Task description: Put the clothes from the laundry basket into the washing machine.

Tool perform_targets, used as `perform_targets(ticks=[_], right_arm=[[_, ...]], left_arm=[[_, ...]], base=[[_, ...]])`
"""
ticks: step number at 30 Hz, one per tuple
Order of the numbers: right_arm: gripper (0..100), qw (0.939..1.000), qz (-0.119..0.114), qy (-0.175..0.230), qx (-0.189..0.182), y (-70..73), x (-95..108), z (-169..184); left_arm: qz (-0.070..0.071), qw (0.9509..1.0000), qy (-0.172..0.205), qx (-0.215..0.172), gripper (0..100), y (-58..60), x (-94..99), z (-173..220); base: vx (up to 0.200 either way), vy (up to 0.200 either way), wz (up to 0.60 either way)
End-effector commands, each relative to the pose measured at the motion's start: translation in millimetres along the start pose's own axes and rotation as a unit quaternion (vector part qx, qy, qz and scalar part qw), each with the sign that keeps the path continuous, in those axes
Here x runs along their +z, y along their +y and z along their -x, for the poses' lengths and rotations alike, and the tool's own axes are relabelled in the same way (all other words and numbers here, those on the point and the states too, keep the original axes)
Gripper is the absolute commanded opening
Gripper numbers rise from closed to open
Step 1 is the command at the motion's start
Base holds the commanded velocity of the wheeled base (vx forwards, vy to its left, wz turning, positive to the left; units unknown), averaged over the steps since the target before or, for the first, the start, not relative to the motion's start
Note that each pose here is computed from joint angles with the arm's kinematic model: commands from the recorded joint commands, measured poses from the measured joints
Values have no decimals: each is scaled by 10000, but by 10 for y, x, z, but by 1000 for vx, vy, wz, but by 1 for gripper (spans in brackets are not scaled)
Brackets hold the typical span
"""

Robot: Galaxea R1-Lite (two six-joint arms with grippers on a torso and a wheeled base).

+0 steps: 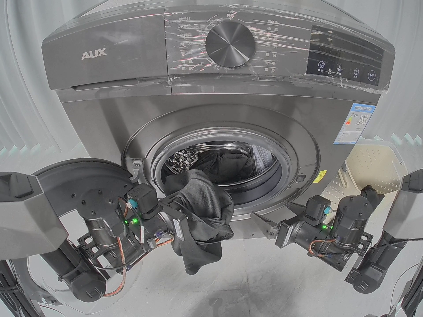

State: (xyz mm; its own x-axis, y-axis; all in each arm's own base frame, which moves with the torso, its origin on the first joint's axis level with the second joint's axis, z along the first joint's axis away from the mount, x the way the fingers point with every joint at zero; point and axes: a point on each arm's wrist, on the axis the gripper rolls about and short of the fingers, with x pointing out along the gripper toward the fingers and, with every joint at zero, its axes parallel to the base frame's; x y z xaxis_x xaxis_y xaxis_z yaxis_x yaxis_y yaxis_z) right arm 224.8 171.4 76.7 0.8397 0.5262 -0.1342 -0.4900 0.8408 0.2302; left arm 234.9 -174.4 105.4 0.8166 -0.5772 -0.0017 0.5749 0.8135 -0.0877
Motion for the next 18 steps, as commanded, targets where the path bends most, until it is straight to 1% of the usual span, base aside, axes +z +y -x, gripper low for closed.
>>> perform_targets(ticks=[1, 2, 5, 7, 8, 10, 12, 16, 18], right_arm=[[100, 9999, 6, -101, 77, 35, 61, 41], [100, 9999, 12, -116, 80, 36, 69, 45], [100, 9998, 7, -156, 106, 42, 89, 43], [100, 9998, 8, -149, 105, 41, 89, 54], [100, 9998, 7, -156, 106, 42, 93, 56], [100, 9998, -11, -178, 112, 41, 106, 61], [100, 9997, -30, -213, 129, 45, 128, 73], [100, 9997, -38, -219, 139, 46, 133, 79], [100, 9996, -39, -228, 133, 47, 136, 77]], left_arm=[[-87, 9999, 27, -58, 0, -27, -96, -190], [-132, 9999, -26, -78, 0, -25, -105, -266], [-109, 9998, -48, -187, 0, -16, -159, -398], [-64, 9993, -49, -357, 0, -17, -200, -483], [27, 9991, -94, -416, 0, -21, -207, -543], [217, 9988, -149, -409, 0, -10, -234, -641], [286, 9987, -179, -391, 0, 2, -258, -705], [293, 9987, -223, -342, 0, 23, -316, -818], [286, 9988, -286, -272, 0, 36, -387, -967]], base=[[0, 0, 0], [0, 0, 0], [0, 0, 0], [0, 0, 0], [0, 0, 0], [0, 0, 0], [0, 0, 0], [0, 0, 0], [0, 0, 0]])
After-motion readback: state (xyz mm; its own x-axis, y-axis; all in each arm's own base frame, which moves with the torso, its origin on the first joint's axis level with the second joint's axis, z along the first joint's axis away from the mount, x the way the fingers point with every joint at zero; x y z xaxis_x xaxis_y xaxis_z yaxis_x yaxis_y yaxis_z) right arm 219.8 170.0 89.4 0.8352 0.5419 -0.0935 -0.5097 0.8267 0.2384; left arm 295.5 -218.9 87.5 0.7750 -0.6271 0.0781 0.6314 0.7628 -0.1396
